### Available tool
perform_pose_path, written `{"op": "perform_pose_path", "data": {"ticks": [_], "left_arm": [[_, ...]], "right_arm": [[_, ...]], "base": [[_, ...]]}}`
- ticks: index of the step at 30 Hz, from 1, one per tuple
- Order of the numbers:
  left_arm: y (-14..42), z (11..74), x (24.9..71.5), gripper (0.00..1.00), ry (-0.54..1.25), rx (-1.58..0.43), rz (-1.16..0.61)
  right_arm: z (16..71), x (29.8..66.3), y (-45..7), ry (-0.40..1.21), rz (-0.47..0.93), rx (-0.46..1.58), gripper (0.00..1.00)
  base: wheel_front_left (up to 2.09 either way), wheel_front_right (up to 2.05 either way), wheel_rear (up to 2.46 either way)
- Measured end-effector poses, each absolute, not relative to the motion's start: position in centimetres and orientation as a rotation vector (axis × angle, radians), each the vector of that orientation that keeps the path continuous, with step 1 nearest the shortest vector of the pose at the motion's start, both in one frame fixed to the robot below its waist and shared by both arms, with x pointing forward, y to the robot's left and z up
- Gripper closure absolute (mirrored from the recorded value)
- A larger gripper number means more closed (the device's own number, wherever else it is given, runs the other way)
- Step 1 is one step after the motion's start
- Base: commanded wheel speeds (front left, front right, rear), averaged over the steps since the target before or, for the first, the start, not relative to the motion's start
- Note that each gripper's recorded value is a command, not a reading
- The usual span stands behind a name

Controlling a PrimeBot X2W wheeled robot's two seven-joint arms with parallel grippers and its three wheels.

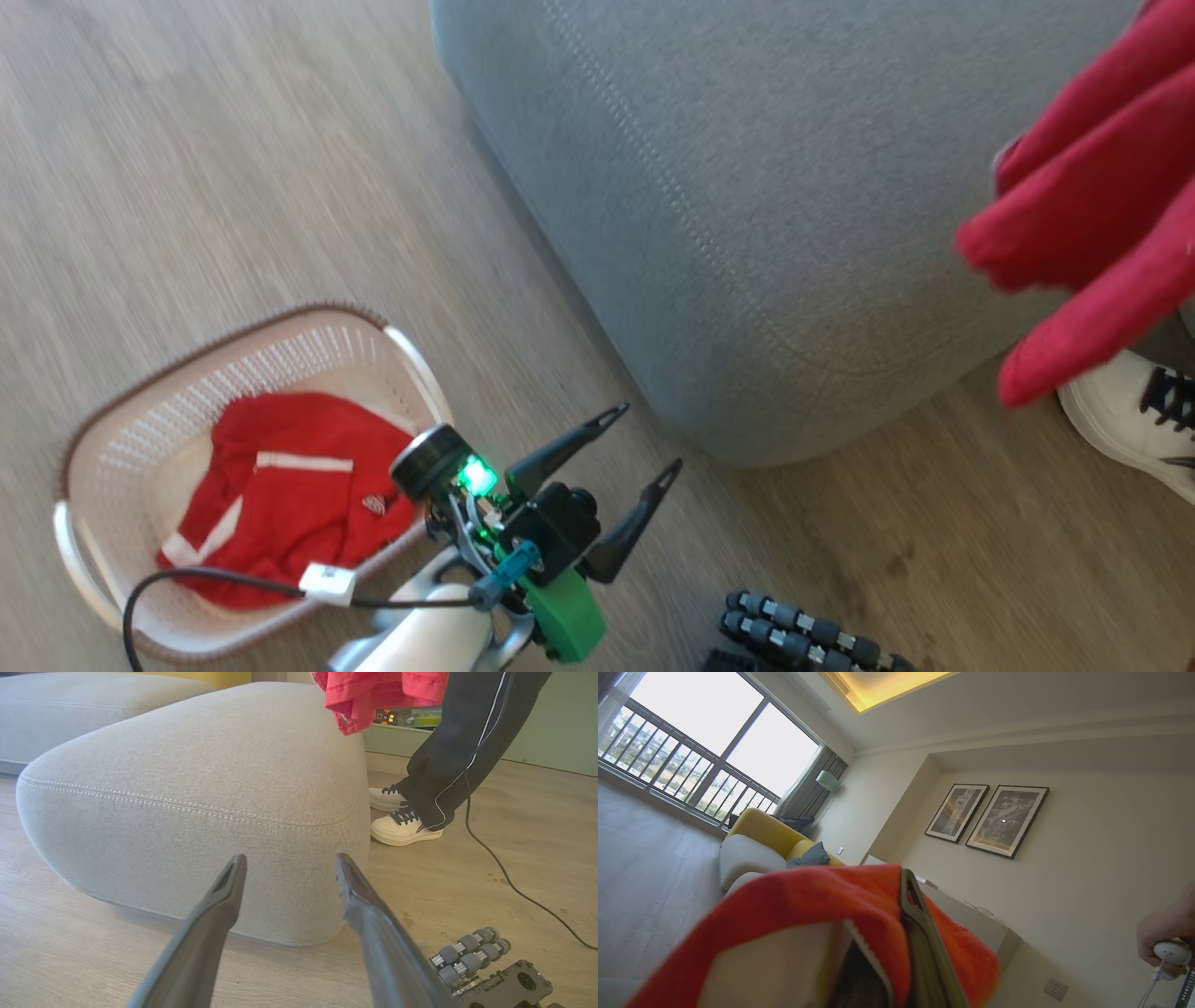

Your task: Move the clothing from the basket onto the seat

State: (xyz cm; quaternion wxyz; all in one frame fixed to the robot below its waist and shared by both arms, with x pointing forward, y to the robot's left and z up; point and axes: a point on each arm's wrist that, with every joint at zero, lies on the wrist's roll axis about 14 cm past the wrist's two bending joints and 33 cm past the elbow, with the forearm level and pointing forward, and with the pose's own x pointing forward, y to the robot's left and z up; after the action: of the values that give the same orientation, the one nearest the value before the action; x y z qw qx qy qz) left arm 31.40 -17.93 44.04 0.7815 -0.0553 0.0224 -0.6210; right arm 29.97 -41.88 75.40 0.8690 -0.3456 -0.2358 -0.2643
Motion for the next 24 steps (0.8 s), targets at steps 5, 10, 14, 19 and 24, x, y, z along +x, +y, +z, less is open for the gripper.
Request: {"op": "perform_pose_path", "data": {"ticks": [5, 10, 14, 19, 24], "left_arm": [[-17.9, 42.7, 33.0, 0.00, 0.058, -0.132, -1.330], [-17.5, 40.9, 34.8, 0.00, 0.076, -0.133, -1.308], [-17.1, 39.4, 35.7, 0.00, 0.103, -0.146, -1.292], [-16.5, 38.0, 37.5, 0.00, 0.114, -0.148, -1.242], [-15.1, 36.3, 39.7, 0.00, 0.133, -0.142, -1.160]], "right_arm": [[75.8, 34.0, -43.0, -0.460, -0.523, -0.764, 1.00], [75.5, 38.8, -44.1, -0.416, -0.489, -0.790, 1.00], [75.5, 42.3, -44.7, -0.401, -0.474, -0.800, 1.00], [74.2, 46.0, -45.8, -0.350, -0.470, -0.817, 1.00], [70.3, 49.2, -48.4, -0.226, -0.503, -0.809, 1.00]], "base": [[0.00, 0.00, 0.00], [0.00, 0.00, 0.00], [0.00, 0.00, 0.00], [0.00, 0.00, 0.00], [0.00, 0.00, 0.00]]}}
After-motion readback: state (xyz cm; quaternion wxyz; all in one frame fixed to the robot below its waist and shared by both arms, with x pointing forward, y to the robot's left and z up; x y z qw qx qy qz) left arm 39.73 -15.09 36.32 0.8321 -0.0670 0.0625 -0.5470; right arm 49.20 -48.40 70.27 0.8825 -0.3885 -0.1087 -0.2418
